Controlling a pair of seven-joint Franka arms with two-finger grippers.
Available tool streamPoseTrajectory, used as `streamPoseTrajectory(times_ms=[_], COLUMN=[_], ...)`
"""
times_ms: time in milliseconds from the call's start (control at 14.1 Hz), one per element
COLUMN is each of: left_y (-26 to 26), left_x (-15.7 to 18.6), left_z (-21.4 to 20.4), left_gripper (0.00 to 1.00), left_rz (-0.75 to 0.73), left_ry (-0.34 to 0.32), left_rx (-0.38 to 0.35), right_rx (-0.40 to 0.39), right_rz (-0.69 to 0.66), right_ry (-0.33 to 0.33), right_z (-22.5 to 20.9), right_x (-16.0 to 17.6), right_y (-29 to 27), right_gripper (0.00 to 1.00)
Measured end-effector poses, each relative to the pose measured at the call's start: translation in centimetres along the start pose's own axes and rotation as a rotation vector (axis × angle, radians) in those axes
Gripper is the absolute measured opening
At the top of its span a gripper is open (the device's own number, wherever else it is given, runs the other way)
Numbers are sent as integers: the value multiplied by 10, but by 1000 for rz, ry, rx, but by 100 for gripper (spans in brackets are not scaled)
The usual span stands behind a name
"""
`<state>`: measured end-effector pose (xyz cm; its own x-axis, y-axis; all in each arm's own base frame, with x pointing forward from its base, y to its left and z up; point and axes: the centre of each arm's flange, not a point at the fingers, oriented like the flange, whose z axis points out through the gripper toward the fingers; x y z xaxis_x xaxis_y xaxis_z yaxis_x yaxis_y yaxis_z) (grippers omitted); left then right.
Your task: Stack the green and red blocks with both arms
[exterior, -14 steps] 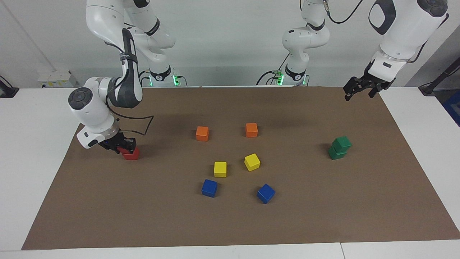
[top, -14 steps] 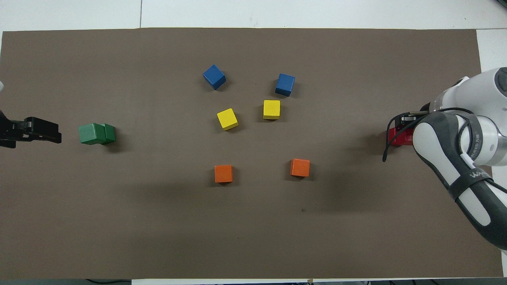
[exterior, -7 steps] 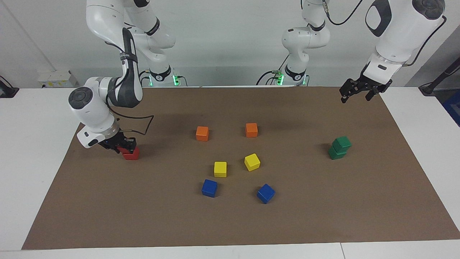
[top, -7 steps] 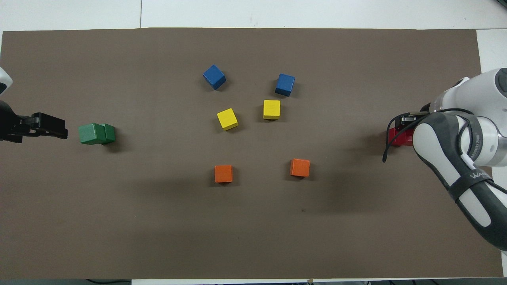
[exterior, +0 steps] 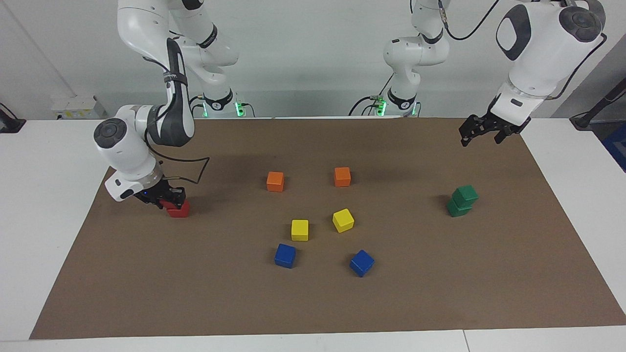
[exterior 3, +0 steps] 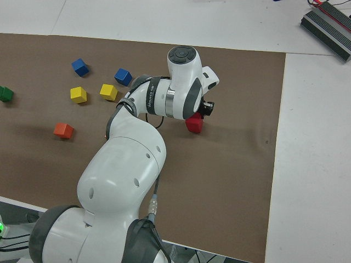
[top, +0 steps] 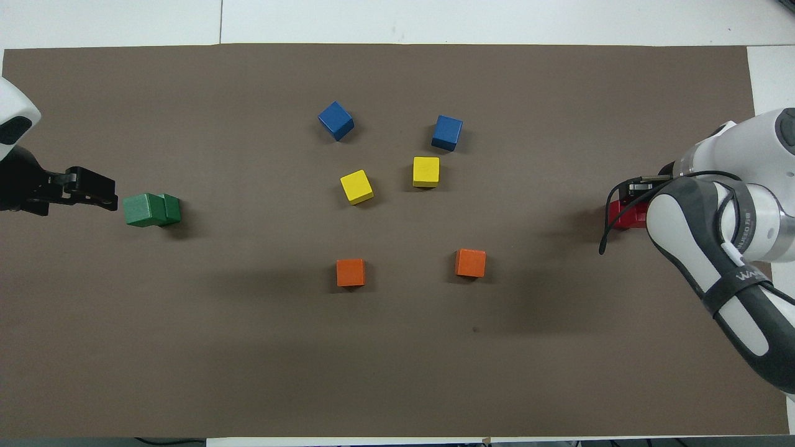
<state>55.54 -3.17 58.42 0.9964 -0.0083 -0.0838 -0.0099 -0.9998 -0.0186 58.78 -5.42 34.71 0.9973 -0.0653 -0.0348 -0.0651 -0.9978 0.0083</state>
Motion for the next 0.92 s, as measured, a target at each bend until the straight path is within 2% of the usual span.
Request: streamPoseTrajectory(times_ms=[566, 636, 919], left_y=[-3, -3, -3], left_x=[-1, -1, -2], left_z=[2, 1, 1], left_gripper=[100, 100, 100], left_rz=[-6, -6, -6], left_ry=[-8, -7, -7], left_rx=[0, 0, 0], right_rx=[0, 0, 0], right_rz=[0, 0, 0], right_ry=[4, 4, 6], right_z=[0, 0, 0], right_x=[0, 0, 1], right_y=[0, 0, 0], right_gripper=[55, 59, 99])
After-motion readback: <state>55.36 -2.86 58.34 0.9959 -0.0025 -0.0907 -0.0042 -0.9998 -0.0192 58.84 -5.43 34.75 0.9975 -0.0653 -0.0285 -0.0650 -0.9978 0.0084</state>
